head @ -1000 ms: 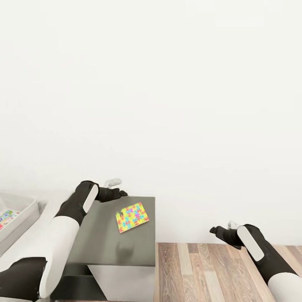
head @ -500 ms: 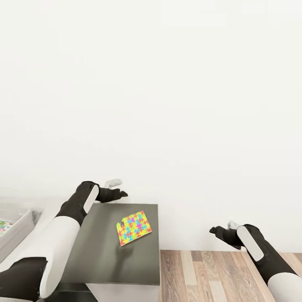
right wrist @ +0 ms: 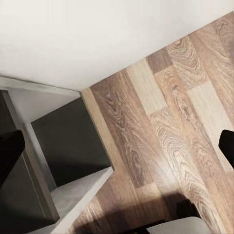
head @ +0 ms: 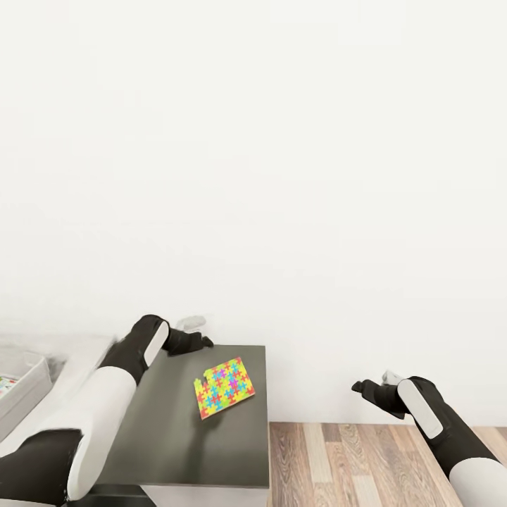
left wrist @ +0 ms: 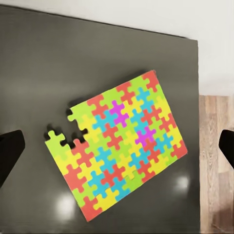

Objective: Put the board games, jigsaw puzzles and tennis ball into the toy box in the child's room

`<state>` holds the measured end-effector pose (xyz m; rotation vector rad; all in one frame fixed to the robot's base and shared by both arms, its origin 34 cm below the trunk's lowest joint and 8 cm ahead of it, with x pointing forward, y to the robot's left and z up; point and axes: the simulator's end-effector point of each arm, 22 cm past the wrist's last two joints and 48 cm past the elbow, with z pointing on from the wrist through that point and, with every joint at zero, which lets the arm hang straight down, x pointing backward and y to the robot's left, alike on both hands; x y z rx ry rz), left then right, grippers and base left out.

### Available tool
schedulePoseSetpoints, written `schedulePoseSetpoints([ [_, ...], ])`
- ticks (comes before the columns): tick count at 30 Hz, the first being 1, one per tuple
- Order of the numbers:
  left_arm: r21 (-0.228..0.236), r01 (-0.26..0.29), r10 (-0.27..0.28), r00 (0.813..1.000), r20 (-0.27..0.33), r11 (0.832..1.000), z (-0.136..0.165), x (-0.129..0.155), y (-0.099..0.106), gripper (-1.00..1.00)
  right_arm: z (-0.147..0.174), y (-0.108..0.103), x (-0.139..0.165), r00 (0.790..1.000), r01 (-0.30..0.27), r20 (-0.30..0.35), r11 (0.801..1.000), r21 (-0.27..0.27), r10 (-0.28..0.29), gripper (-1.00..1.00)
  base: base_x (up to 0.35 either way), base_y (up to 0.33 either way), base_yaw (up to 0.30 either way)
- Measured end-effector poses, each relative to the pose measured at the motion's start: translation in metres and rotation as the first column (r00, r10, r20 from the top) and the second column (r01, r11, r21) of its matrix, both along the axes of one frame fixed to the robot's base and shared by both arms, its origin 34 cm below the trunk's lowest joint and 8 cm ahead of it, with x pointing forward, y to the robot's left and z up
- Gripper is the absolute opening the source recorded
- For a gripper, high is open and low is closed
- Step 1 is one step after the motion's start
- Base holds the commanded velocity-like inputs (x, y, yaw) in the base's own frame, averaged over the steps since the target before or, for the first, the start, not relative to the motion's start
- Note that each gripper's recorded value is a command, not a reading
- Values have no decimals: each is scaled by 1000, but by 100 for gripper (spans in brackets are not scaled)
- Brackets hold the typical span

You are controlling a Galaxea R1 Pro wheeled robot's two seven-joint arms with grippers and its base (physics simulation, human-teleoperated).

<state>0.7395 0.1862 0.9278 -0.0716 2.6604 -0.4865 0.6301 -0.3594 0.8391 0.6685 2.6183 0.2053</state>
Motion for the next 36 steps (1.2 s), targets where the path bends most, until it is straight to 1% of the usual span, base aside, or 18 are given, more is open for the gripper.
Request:
schedulePoseSetpoints([
  [2,2,-1,1,999,-41,1000,-14,-10,1,100,-1,0,0,1000,0,-1,1000,0,0,100,2,0,0],
  [3,8,-3,3,997,-75,1000,-26,-19,2,100,-1,0,0,1000,0,-2,1000,1,0,100,1,0,0],
  [4,10,-4,5,996,-90,1000,-31,-22,2,100,-2,0,0,1000,0,-3,1000,1,0,100,1,0,0],
  [6,19,-7,9,994,-113,1000,-39,-28,4,100,-3,0,-1,1000,0,-5,1000,1,0,100,0,0,0],
  [7,32,-10,14,992,-127,999,-45,-32,7,100,-3,0,-1,1000,0,-6,1000,1,0,100,0,0,0],
  [10,54,-17,24,989,-145,998,-52,-36,12,100,-6,0,-2,1000,0,-11,1000,1,0,100,0,0,0],
  [11,68,-21,31,988,-151,998,-55,-37,15,100,-6,0,-2,1000,0,-12,1000,1,0,100,0,0,0],
  [13,77,-26,37,988,-150,997,-58,-37,17,100,-8,0,-3,1000,0,-15,1000,1,0,100,0,0,0],
  [18,91,-44,53,993,-106,995,-61,-27,20,100,-12,0,-4,1000,1,-24,1000,1,-1,100,0,0,0],
  [26,82,-53,59,996,-73,995,-63,-18,19,100,-19,0,-7,999,1,-38,1000,1,-1,100,0,0,0],
  [36,70,-47,53,996,-76,996,-71,-18,11,100,-28,0,-10,999,1,-54,1000,1,-1,100,0,0,0],
])
